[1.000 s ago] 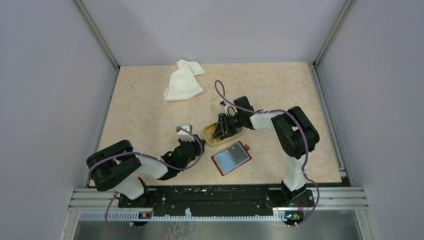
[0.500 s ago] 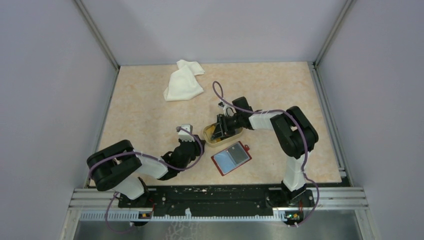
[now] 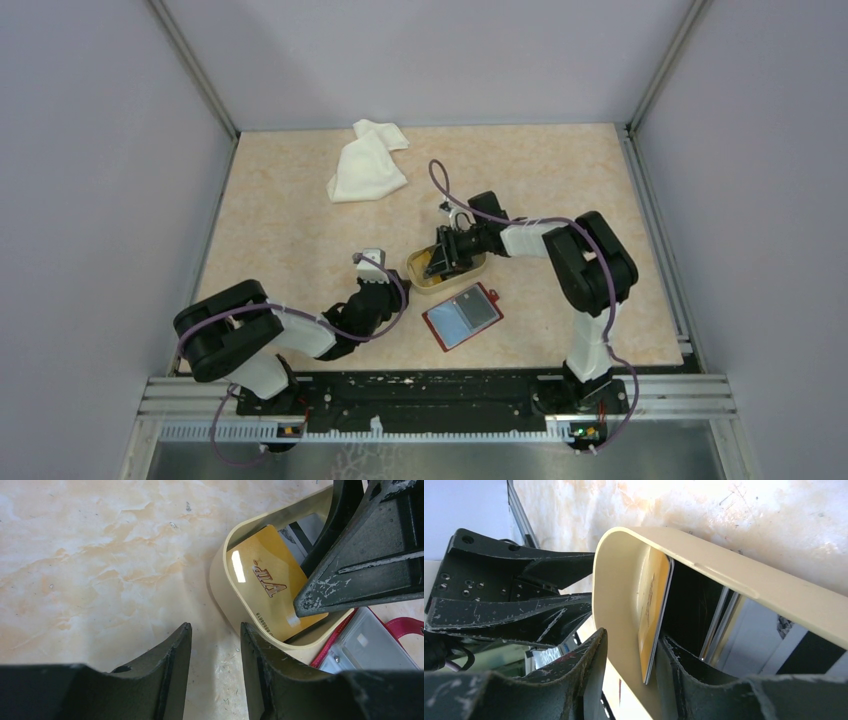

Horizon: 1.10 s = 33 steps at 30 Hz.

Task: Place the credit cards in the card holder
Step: Pick up the credit card from the storage box.

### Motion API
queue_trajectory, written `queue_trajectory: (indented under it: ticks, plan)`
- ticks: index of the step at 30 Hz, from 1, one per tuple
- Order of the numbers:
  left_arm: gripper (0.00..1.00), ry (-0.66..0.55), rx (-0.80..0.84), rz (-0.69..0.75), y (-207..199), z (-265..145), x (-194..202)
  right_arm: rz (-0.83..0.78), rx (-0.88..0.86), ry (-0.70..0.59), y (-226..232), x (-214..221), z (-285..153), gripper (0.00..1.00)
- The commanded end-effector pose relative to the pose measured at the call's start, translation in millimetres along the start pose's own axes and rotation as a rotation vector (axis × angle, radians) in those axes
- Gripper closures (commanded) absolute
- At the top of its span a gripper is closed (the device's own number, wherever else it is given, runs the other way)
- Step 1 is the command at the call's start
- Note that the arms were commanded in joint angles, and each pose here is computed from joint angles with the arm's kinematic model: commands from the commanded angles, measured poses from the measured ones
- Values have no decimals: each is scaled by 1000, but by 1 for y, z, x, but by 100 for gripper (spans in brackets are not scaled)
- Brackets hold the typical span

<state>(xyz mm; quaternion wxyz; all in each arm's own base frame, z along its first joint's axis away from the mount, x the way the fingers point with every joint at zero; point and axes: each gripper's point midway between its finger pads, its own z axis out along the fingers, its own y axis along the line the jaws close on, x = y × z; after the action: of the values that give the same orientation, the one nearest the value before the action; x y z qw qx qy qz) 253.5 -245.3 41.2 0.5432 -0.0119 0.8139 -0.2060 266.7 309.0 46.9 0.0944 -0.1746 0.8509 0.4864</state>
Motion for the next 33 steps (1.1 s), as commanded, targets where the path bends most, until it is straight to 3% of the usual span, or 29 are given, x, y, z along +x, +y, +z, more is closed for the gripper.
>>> queue_trajectory:
  ticks: [1, 21, 29, 33]
  plan:
    - [53, -24, 24, -20, -10, 4, -9, -75, -53, -55, 18, -27, -13, 60]
    - [53, -23, 21, -20, -10, 5, -8, -58, -89, -80, 20, -34, -26, 59]
    - [53, -20, 20, -17, -10, 5, -8, -28, -137, -14, 23, -14, -4, 58]
    - [53, -20, 19, -16, -10, 6, -8, -63, -37, 4, 13, -7, 8, 53]
